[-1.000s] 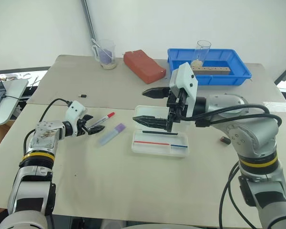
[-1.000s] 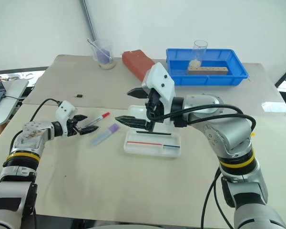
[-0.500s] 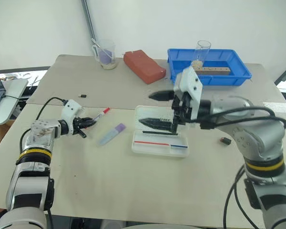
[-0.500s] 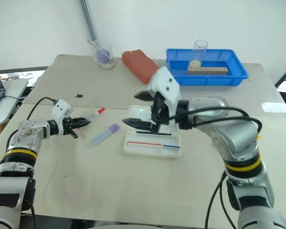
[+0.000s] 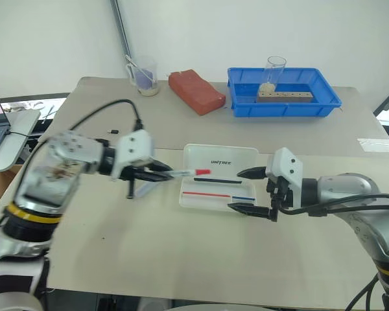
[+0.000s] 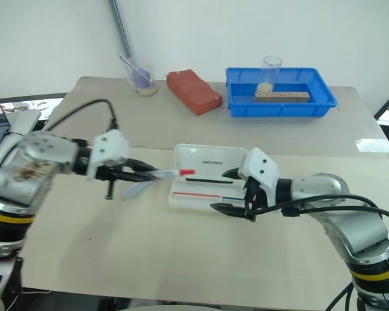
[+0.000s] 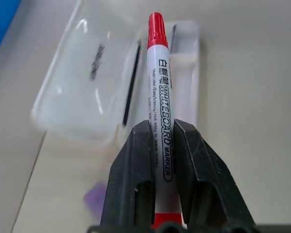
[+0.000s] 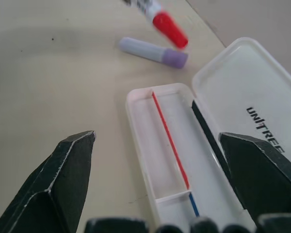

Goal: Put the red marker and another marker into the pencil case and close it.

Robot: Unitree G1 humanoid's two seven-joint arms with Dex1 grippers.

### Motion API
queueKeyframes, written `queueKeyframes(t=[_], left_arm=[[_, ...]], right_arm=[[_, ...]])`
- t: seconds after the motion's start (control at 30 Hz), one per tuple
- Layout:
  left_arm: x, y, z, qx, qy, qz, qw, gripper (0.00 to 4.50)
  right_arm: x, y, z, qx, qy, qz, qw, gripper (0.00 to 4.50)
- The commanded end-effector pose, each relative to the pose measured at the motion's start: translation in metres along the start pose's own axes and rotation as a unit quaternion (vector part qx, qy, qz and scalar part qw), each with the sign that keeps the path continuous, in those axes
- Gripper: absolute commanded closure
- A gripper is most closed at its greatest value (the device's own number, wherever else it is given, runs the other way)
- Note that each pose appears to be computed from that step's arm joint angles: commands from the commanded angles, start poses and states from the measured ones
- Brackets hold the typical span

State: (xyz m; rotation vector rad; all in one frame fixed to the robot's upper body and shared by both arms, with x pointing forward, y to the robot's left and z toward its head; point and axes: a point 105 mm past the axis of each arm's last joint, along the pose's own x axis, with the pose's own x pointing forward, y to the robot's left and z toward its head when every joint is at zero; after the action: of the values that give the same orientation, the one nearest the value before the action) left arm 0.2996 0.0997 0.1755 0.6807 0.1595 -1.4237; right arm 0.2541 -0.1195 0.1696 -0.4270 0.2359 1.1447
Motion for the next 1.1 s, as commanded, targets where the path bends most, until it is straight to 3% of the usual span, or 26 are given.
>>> queueKeyframes(t=[0.03,0.17,0.37,0.6,0.67,0.7,0.9,1.1], left_arm=[[0.029,0.008,0.004,0.038,-0.005,-0.007,0.999,4.36],[0.064,0.009,-0.006,0.049,-0.005,-0.011,0.999,4.36],[0.086,0.01,-0.016,0.052,0.0,-0.01,0.999,4.36],[0.092,0.014,-0.011,0.053,-0.012,-0.002,0.999,1.03],[0.089,0.014,-0.008,0.057,-0.014,0.0,0.998,0.16],[0.086,0.015,-0.005,0.059,-0.017,0.003,0.998,0.03],[0.031,0.02,0.014,0.033,-0.03,0.04,0.998,0.03],[-0.03,0.032,-0.031,-0.065,0.023,0.196,0.978,0.03]], right_arm=[[-0.011,-0.006,0.005,-0.01,-0.002,-0.021,1.0,0.0],[-0.02,-0.014,-0.003,0.002,0.009,-0.054,0.998,0.0],[-0.025,-0.017,-0.01,0.013,0.015,-0.074,0.997,0.0],[-0.024,-0.016,-0.007,0.011,0.01,-0.073,0.997,0.0],[-0.022,-0.016,-0.006,0.01,0.009,-0.07,0.997,0.0],[-0.022,-0.016,-0.006,0.009,0.008,-0.067,0.998,0.0],[-0.011,-0.012,0.007,-0.006,-0.012,-0.033,0.999,0.0],[0.016,0.002,0.041,-0.027,-0.071,0.037,0.996,0.0]])
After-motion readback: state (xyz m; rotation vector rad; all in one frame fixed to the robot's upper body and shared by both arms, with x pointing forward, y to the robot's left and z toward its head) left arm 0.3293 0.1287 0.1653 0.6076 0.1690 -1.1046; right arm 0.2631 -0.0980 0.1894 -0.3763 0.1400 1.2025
